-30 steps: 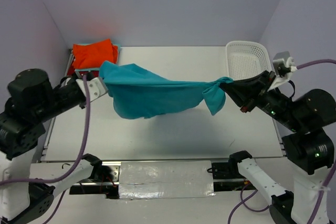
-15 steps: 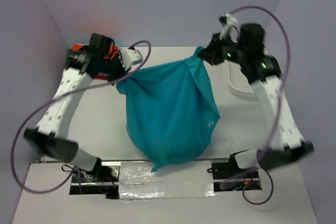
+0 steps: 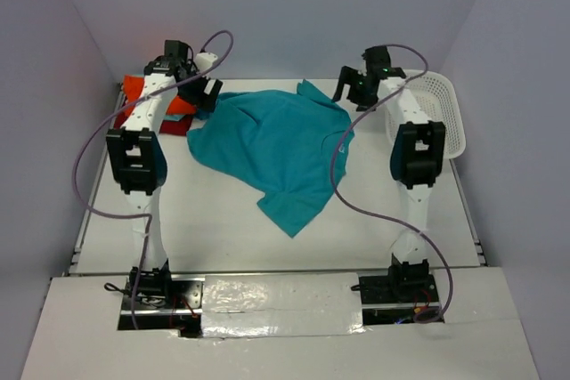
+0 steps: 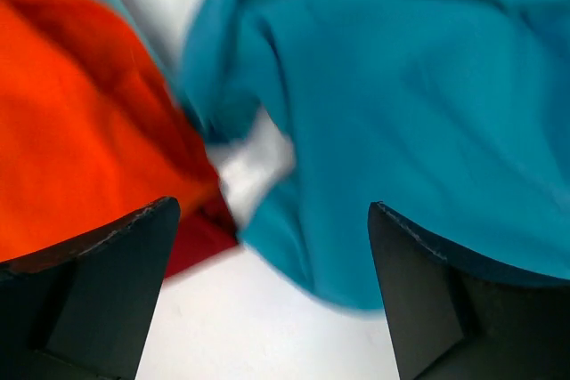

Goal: Fold and stack the t-shirts

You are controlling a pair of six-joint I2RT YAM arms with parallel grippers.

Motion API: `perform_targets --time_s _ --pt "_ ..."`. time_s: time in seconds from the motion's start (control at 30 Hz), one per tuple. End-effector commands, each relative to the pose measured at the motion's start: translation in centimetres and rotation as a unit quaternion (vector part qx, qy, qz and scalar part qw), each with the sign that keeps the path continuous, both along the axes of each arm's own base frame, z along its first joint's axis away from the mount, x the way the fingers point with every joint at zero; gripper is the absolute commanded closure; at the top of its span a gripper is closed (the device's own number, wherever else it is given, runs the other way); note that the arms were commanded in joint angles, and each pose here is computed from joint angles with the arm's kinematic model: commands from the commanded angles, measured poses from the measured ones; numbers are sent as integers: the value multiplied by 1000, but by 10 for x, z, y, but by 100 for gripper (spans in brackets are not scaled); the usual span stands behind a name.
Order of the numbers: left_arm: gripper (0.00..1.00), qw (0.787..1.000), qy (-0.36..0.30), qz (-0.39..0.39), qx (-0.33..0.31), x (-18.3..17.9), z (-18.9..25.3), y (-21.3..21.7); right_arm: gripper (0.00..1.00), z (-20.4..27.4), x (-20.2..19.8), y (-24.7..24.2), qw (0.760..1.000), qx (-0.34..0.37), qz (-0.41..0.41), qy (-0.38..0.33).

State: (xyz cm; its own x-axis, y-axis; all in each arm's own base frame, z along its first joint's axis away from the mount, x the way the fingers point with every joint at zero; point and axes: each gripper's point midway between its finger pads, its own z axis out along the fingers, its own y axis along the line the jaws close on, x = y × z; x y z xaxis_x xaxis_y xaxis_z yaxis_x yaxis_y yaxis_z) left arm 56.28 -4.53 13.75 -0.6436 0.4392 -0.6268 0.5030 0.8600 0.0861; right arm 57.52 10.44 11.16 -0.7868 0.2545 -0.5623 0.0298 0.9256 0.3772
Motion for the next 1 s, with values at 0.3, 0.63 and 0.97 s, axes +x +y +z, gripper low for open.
perform_targets --time_s 0.3,0.63,0.97 --pt "91 996 37 72 -46 -120 15 33 67 59 -222 67 999 0 -3 -36" --pt "49 988 13 141 -67 -124 5 56 27 -58 -308 141 993 5 4 120" --pt "48 984 21 165 -60 -136 -6 71 95 -139 -345 120 975 -61 -5 215"
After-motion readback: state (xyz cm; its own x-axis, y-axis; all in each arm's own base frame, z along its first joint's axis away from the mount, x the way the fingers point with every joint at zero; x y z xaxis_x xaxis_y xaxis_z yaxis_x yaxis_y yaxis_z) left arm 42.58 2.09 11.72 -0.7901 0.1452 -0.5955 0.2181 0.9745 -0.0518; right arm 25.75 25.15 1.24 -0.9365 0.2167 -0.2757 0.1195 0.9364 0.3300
